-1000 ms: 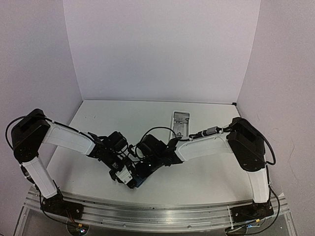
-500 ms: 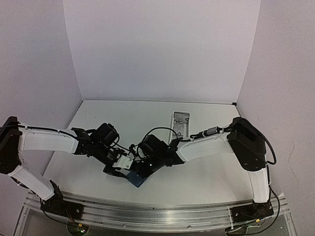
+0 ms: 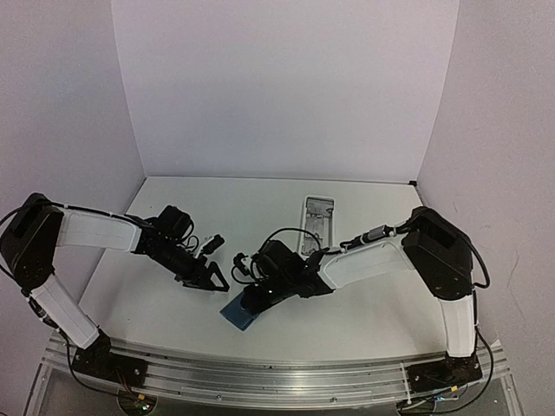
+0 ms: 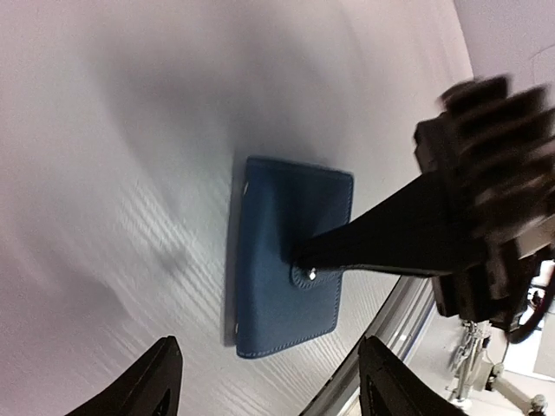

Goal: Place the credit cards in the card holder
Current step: Close the card holder at the center of the board.

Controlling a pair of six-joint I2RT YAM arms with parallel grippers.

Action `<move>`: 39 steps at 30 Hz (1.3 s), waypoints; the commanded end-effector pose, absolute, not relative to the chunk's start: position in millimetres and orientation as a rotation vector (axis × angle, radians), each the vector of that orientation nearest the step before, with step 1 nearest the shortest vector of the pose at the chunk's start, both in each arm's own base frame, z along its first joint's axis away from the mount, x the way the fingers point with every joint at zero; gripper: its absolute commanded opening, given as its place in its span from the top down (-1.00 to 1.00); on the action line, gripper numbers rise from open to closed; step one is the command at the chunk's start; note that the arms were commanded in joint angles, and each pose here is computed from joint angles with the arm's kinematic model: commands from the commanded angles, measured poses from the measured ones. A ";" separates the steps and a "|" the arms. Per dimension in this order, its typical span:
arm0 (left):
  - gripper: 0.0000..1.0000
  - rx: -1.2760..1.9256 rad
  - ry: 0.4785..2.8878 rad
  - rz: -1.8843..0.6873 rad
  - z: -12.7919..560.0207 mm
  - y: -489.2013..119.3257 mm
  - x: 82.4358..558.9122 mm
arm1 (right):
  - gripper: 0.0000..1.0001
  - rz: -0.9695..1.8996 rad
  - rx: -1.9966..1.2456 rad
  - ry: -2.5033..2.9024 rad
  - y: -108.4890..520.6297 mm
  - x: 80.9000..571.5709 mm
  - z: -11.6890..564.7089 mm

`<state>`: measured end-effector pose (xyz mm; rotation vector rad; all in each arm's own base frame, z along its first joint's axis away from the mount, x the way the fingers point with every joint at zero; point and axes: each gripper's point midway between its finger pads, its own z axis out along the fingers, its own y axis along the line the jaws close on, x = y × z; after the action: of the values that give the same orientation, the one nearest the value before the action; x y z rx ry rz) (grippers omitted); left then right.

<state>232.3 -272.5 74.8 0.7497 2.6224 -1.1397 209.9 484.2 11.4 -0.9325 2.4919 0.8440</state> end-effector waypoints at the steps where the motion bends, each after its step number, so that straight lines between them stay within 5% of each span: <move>1: -0.44 0.518 2.727 -1.254 57.7 -271.7 217.0 | 1.00 0.510 -0.948 2.929 393.8 150.4 -93.9; 11: -0.46 0.616 2.858 -1.426 5.8 -298.5 178.7 | 1.00 0.600 -0.840 2.888 404.8 156.6 -85.8; 17: 0.07 0.589 3.002 -1.356 -17.4 -285.7 156.9 | 1.00 0.633 -0.776 2.877 405.0 158.2 -86.9; 24: -0.06 0.628 3.028 -1.332 -26.8 -290.1 147.3 | 1.00 0.686 -0.703 2.868 410.9 160.4 -85.5; 28: 0.19 0.639 3.054 -1.170 -34.3 -286.3 161.8 | 1.00 0.673 -0.679 2.880 403.3 158.2 -86.3; 32: 0.35 0.872 2.832 -1.149 1.1 -288.1 184.2 | 1.00 0.693 -0.694 2.874 405.9 157.2 -85.7; 39: 0.31 1.338 2.213 -1.229 85.4 -302.2 179.8 | 1.00 0.685 -0.725 2.847 405.6 159.6 -87.9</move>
<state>181.9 -298.8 52.1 1.0571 2.5356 -1.2797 206.8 476.7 12.4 -0.6401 2.4766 1.0375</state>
